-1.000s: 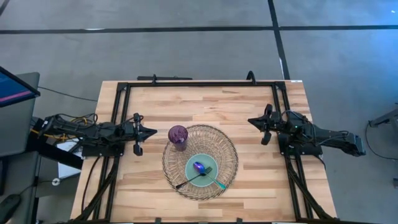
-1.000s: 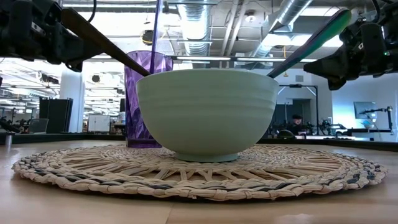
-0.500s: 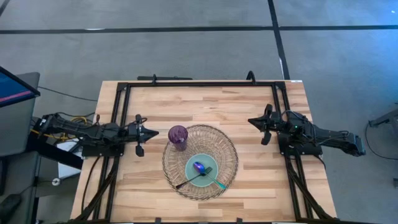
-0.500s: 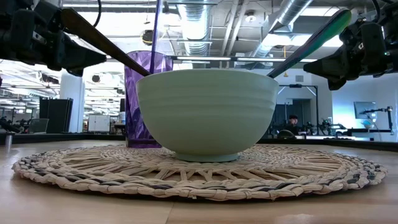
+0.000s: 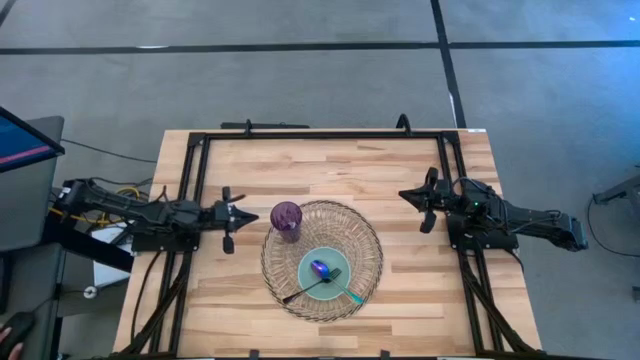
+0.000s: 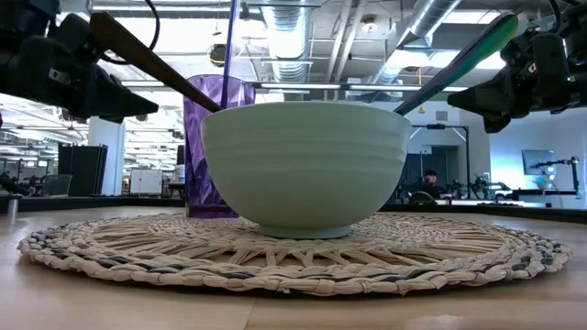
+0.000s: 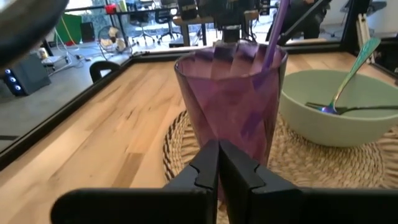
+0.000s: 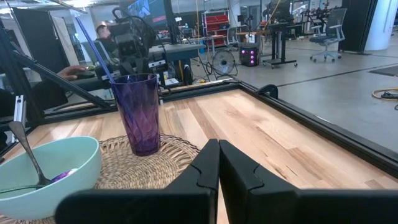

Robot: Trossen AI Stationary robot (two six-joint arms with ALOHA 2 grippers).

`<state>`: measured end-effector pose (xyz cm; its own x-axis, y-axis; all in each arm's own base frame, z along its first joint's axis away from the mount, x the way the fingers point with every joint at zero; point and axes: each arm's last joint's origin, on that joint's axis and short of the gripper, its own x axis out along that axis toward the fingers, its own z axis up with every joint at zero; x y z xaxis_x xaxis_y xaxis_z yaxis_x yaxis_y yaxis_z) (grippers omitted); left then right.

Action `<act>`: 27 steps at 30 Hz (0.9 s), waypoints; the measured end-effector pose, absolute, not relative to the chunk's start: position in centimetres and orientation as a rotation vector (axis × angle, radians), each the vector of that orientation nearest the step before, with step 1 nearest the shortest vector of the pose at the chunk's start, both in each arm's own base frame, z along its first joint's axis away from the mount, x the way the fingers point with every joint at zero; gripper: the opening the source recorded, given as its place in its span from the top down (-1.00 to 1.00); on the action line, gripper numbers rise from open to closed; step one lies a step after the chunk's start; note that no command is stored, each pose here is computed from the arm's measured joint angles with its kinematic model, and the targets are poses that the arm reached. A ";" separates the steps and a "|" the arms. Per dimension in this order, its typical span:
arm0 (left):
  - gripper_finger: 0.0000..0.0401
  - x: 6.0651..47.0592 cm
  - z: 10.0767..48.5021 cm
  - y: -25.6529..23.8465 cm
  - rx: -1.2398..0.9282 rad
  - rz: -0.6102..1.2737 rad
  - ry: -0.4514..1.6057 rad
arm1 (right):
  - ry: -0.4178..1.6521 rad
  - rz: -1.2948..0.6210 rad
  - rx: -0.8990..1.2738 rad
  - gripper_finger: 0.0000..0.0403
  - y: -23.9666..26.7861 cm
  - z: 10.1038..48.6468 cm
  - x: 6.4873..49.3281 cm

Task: Pick & Place Utensil
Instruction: Return to Home Position

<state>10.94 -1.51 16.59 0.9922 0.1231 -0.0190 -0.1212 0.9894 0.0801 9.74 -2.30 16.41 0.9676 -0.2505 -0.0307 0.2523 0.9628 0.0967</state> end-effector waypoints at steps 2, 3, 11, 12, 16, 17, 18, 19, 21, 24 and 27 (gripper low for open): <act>0.94 11.0 16.5 -1.5 0.083 0.122 0.037 | 0.018 -0.254 0.100 1.00 -2.3 16.4 9.7; 0.94 11.1 16.4 -1.5 0.084 0.122 0.042 | 0.018 -0.254 0.100 1.00 -2.3 16.4 9.7; 0.94 11.0 16.6 -1.5 0.079 0.122 0.025 | 0.018 -0.254 0.100 1.00 -2.3 16.4 9.7; 0.94 10.9 16.6 -1.5 0.077 0.123 0.019 | 0.018 -0.255 0.100 1.00 -2.3 16.4 9.7; 0.94 10.7 16.9 -1.5 0.068 0.124 -0.012 | 0.018 -0.255 0.100 1.00 -2.3 16.4 9.7; 0.94 10.7 17.0 -1.4 0.066 0.124 -0.018 | 0.018 -0.255 0.100 1.00 -2.3 16.4 9.7; 0.94 10.6 17.0 -1.4 0.065 0.124 -0.023 | 0.018 -0.254 0.100 1.00 -2.3 16.4 9.7; 0.94 10.6 17.1 -1.4 0.064 0.124 -0.028 | 0.018 -0.255 0.100 1.00 -2.3 16.4 9.7; 0.94 10.6 17.1 -1.4 0.062 0.125 -0.033 | 0.018 -0.254 0.100 1.00 -2.3 16.4 9.7; 0.94 10.6 17.1 -1.4 0.061 0.125 -0.034 | 0.018 -0.255 0.100 1.00 -2.3 16.4 9.7; 0.94 10.6 17.1 -1.4 0.062 0.124 -0.034 | 0.018 -0.254 0.100 1.00 -2.3 16.4 9.7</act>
<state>10.56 -1.42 17.12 0.9917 0.1229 0.0378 -0.1250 0.9904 0.0595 9.74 -2.30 16.41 0.9677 -0.2502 -0.0303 0.2520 0.9629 0.0967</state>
